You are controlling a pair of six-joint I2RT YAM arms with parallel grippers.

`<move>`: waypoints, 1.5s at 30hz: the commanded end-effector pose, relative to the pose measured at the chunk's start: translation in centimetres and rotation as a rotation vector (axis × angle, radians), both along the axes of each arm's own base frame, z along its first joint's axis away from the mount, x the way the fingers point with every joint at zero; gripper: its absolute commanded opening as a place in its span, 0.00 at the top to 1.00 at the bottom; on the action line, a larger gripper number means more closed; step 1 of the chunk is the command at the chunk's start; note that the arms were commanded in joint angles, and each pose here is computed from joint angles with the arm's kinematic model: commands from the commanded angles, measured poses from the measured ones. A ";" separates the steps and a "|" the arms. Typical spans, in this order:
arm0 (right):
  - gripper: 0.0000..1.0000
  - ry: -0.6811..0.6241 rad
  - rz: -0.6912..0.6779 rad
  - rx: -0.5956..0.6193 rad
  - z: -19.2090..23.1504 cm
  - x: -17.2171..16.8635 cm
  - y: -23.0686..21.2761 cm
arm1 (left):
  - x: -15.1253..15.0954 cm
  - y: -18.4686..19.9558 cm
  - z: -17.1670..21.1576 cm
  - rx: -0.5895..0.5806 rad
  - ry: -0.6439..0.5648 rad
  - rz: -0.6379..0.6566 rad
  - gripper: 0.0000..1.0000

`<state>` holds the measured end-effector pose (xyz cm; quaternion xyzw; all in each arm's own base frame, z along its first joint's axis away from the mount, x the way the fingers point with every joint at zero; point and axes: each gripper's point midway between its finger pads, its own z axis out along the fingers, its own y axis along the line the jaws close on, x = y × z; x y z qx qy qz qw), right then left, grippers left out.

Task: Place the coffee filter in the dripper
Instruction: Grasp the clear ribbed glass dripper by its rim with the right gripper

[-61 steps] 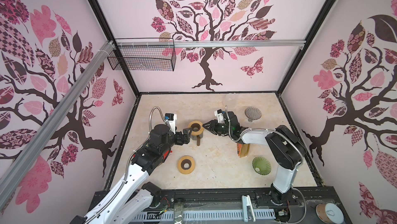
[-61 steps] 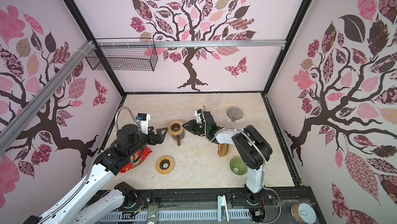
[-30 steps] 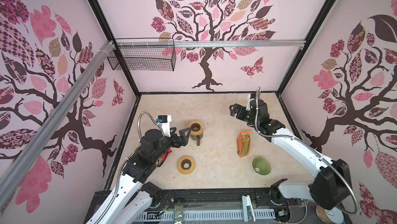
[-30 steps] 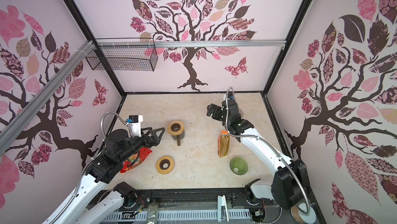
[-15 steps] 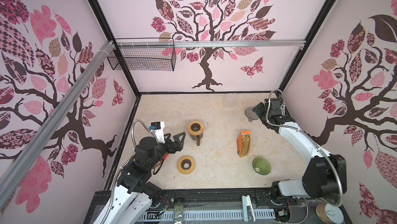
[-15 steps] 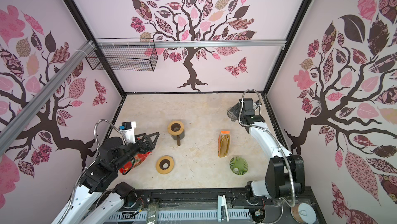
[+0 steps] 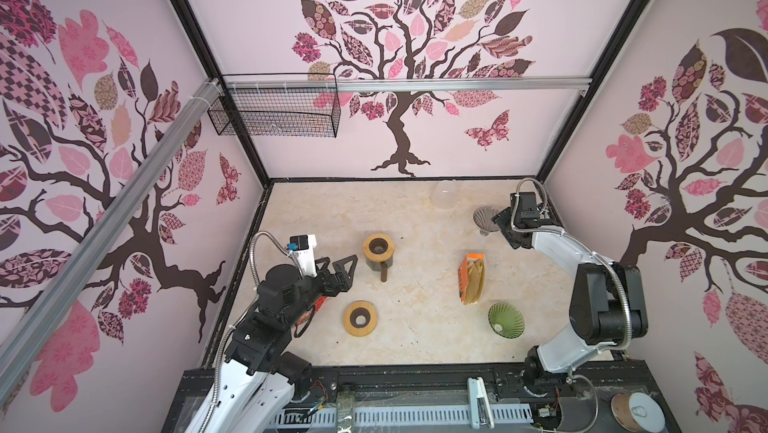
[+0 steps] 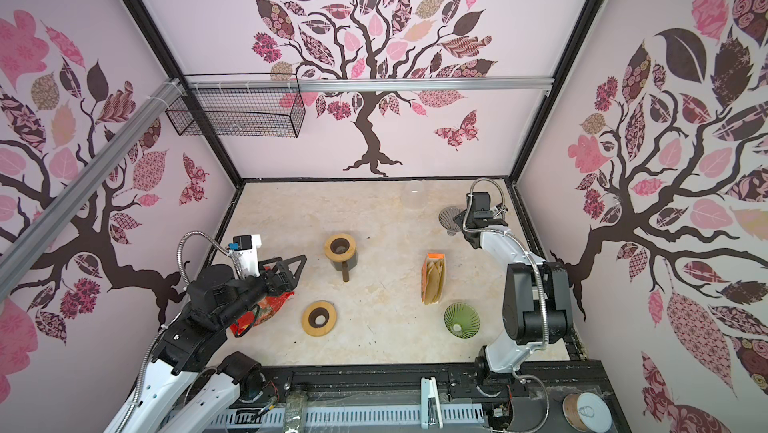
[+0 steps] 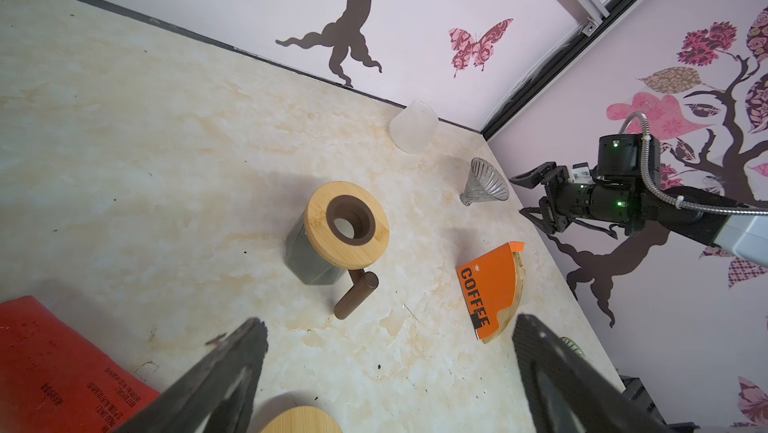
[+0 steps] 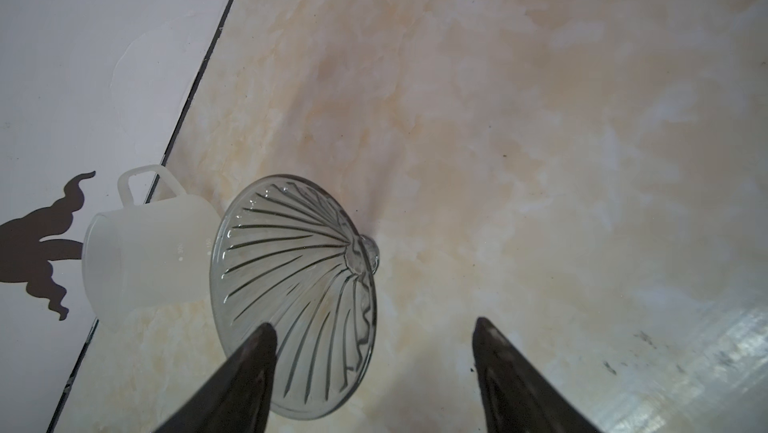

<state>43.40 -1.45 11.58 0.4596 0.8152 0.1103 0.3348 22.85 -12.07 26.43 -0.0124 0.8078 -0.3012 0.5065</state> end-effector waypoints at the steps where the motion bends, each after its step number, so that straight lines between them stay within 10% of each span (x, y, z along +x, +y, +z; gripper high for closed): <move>1: 0.29 -0.030 0.010 0.008 0.6 1.6 0.2 | 0.1 -0.2 -0.5 0.008 -0.008 -0.012 0.05; 17: 0.64 0.007 0.037 0.057 -2.1 2.6 1.2 | 0.2 -0.1 -0.6 0.014 -0.005 -0.010 0.05; 45: 0.88 0.048 0.032 0.099 -3.3 2.7 1.7 | 0.4 0.2 -0.8 0.025 -0.003 0.000 0.05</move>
